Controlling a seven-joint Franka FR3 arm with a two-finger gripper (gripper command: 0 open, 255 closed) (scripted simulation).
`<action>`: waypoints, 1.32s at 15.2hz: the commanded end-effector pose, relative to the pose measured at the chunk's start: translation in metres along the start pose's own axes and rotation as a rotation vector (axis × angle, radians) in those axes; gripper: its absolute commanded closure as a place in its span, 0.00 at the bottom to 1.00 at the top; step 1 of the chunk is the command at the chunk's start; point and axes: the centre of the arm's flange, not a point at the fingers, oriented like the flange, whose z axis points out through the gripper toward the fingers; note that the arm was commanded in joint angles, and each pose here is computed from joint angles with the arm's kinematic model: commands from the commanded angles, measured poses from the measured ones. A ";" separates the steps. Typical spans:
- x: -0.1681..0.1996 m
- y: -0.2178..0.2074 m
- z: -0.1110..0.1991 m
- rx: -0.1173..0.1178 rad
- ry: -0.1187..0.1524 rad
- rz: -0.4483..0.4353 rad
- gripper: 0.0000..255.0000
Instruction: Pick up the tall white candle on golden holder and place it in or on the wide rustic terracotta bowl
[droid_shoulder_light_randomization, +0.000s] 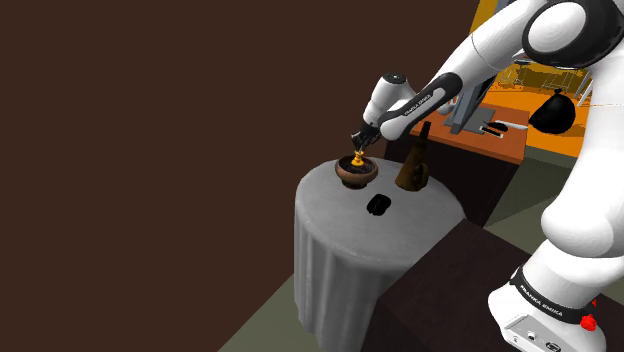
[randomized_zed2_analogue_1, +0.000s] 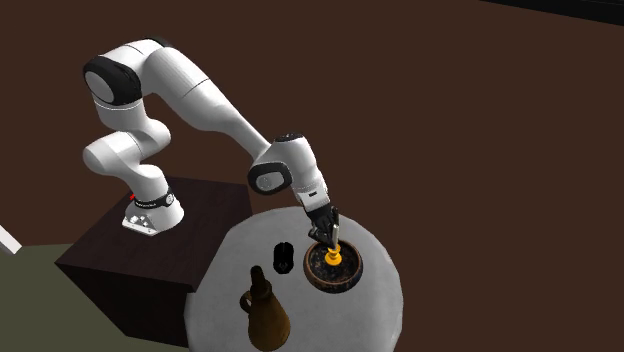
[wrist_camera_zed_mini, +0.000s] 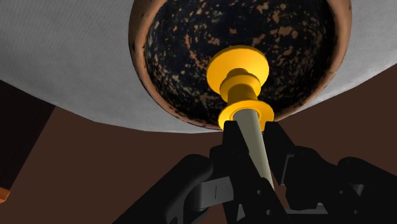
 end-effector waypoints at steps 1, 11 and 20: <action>0.000 0.000 0.000 0.000 0.000 0.000 1.00; 0.000 0.000 -0.039 0.000 0.000 0.000 0.00; 0.000 0.000 -0.050 0.000 0.000 0.000 0.00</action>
